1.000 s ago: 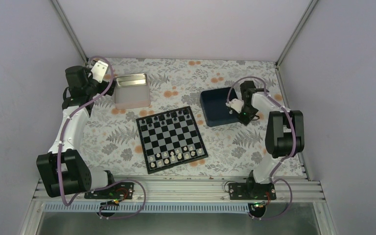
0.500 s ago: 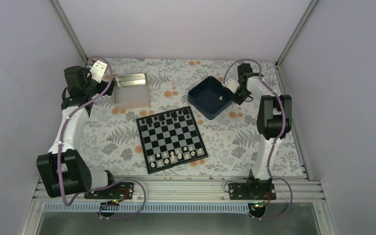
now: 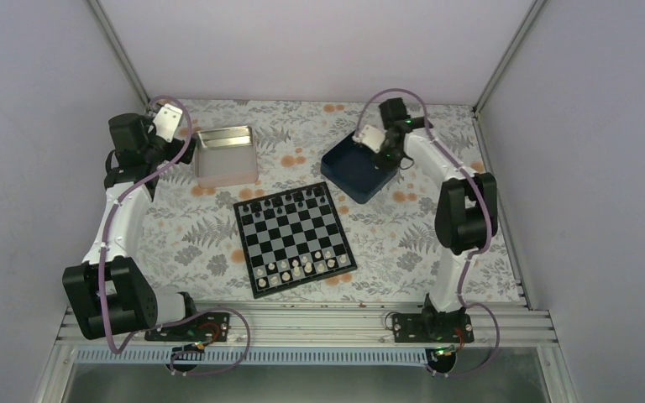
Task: Set up the chess pieces on the board
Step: Adjust the storage box at the center of the board.
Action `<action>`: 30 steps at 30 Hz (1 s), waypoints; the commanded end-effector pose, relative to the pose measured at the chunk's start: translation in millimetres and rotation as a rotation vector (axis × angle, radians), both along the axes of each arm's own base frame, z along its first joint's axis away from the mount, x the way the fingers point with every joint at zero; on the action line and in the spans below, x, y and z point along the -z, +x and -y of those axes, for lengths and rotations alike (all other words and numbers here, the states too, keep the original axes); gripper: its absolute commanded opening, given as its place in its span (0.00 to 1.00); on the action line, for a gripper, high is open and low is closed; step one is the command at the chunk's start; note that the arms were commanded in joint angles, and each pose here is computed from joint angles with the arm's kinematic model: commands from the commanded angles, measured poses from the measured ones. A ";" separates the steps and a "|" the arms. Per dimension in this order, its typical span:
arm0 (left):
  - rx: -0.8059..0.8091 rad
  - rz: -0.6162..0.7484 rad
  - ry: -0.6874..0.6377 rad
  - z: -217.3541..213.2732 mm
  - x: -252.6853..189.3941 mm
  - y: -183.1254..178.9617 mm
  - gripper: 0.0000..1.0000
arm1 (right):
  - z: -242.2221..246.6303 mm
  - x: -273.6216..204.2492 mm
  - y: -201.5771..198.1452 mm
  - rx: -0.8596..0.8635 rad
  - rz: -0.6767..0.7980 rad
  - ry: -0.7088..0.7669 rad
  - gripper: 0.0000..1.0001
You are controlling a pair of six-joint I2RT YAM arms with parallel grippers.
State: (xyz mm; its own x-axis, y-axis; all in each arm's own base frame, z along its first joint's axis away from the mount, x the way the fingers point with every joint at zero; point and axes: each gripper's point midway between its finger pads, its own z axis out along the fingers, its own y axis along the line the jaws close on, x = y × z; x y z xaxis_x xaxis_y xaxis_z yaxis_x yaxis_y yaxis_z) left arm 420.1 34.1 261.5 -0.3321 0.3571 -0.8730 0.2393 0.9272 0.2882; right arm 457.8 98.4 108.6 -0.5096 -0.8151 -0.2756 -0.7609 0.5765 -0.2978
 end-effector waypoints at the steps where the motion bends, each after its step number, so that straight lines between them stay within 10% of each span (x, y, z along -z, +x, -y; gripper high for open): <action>1: 0.006 0.033 -0.017 1.1 -9.7 -1.6 1.00 | -44.6 2.1 -33.4 -0.091 -0.092 0.031 0.05; 30: 0.007 0.025 -0.020 0.4 -8.2 -0.5 1.00 | -37.2 54.1 -145.2 -0.148 -0.392 -0.039 0.05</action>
